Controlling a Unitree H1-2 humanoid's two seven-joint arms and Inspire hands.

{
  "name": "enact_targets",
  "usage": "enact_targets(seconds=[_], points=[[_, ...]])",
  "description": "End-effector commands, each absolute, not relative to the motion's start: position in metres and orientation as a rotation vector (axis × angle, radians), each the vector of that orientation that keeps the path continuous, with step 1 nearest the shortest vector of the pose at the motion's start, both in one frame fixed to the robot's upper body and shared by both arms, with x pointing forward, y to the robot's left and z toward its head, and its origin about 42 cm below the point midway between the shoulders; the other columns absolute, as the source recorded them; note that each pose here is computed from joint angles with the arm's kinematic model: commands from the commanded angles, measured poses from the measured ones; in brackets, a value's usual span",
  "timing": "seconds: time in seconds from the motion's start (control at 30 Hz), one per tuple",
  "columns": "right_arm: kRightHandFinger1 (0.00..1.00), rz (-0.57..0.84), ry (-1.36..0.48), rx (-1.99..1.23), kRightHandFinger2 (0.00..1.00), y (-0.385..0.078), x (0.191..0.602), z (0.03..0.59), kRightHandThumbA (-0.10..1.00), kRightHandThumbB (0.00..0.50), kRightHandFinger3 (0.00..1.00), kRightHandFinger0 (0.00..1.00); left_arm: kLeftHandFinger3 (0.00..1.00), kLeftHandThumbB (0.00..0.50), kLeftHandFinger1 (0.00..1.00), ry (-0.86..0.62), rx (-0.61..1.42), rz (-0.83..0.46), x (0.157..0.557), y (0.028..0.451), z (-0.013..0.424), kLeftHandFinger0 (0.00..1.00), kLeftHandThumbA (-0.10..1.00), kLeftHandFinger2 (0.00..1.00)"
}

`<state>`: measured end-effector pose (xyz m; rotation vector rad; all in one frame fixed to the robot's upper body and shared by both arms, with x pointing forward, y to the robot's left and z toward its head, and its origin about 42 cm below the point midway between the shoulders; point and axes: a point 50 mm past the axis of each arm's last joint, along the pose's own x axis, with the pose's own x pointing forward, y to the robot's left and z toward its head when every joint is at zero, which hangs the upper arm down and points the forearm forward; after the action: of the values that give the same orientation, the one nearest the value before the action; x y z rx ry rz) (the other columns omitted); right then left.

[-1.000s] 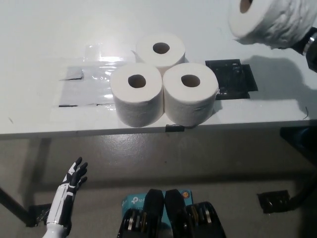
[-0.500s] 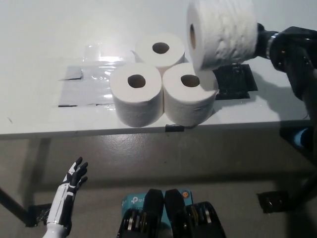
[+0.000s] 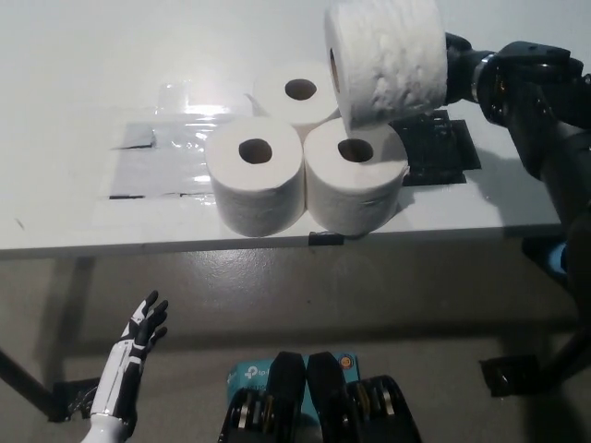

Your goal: A few rolls of toilet paper are kept infront of the robot and the robot uses its right hand to lift one of the rolls and and places it on top of the other rolls to stack it.

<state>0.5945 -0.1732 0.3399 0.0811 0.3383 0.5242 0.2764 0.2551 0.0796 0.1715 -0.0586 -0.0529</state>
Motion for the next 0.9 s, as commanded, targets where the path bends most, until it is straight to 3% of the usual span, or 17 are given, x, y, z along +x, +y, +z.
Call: enact_targets(seconds=[0.0, 0.1, 0.17, 0.27, 0.33, 0.43, 0.53, 0.63, 0.77, 0.83, 0.87], points=[[0.00, 0.517, 0.182, 0.010, 0.00, -0.155, 0.602, 0.407, 0.84, 0.070, 0.00, 0.00, 1.00, 0.117, 1.00, -0.120, 0.186, -0.063, 0.280, 0.257, 0.091, 1.00, 1.00, 1.00], [0.00, 0.474, 0.192, 0.005, 0.01, -0.152, 0.603, 0.413, 0.80, 0.042, 0.07, 0.00, 1.00, 0.124, 1.00, -0.121, 0.188, -0.062, 0.280, 0.256, 0.091, 1.00, 1.00, 1.00], [0.00, 0.454, 0.179, -0.023, 0.06, -0.150, 0.603, 0.417, 0.75, 0.018, 0.17, 0.00, 1.00, 0.122, 1.00, -0.124, 0.186, -0.066, 0.280, 0.255, 0.092, 1.00, 1.00, 1.00], [0.00, 0.430, 0.157, -0.072, 0.11, -0.146, 0.604, 0.420, 0.74, 0.058, 0.24, 0.00, 1.00, 0.121, 1.00, -0.125, 0.184, -0.067, 0.280, 0.254, 0.093, 1.00, 1.00, 1.00], [0.00, 0.415, 0.145, -0.106, 0.16, -0.144, 0.604, 0.423, 0.76, 0.052, 0.27, 0.00, 1.00, 0.119, 1.00, -0.127, 0.176, -0.070, 0.281, 0.253, 0.093, 1.00, 1.00, 1.00], [0.00, 0.401, 0.131, -0.148, 0.15, -0.141, 0.604, 0.423, 0.77, 0.052, 0.23, 0.00, 1.00, 0.117, 1.00, -0.125, 0.176, -0.070, 0.281, 0.253, 0.093, 1.00, 1.00, 1.00], [0.00, 0.355, 0.109, -0.230, 0.00, -0.137, 0.605, 0.425, 0.80, 0.074, 0.10, 0.00, 1.00, 0.121, 1.00, -0.126, 0.178, -0.072, 0.281, 0.252, 0.093, 1.00, 1.00, 1.00], [0.00, 0.321, 0.087, -0.343, 0.00, -0.131, 0.604, 0.423, 0.85, 0.093, 0.11, 0.00, 1.00, 0.127, 1.00, -0.128, 0.181, -0.074, 0.282, 0.251, 0.094, 1.00, 1.00, 1.00], [0.00, 0.319, 0.058, -0.422, 0.00, -0.128, 0.604, 0.419, 0.84, 0.059, 0.12, 0.00, 1.00, 0.127, 1.00, -0.129, 0.180, -0.077, 0.283, 0.250, 0.095, 1.00, 1.00, 1.00], [0.00, 0.321, 0.044, -0.481, 0.00, -0.124, 0.604, 0.418, 0.85, 0.041, 0.04, 0.00, 1.00, 0.140, 1.00, -0.127, 0.178, -0.080, 0.283, 0.250, 0.096, 1.00, 1.00, 1.00], [0.00, 0.316, 0.033, -0.521, 0.01, -0.123, 0.604, 0.418, 0.85, 0.034, 0.05, 0.00, 1.00, 0.139, 1.00, -0.129, 0.177, -0.082, 0.283, 0.251, 0.096, 1.00, 1.00, 1.00]])
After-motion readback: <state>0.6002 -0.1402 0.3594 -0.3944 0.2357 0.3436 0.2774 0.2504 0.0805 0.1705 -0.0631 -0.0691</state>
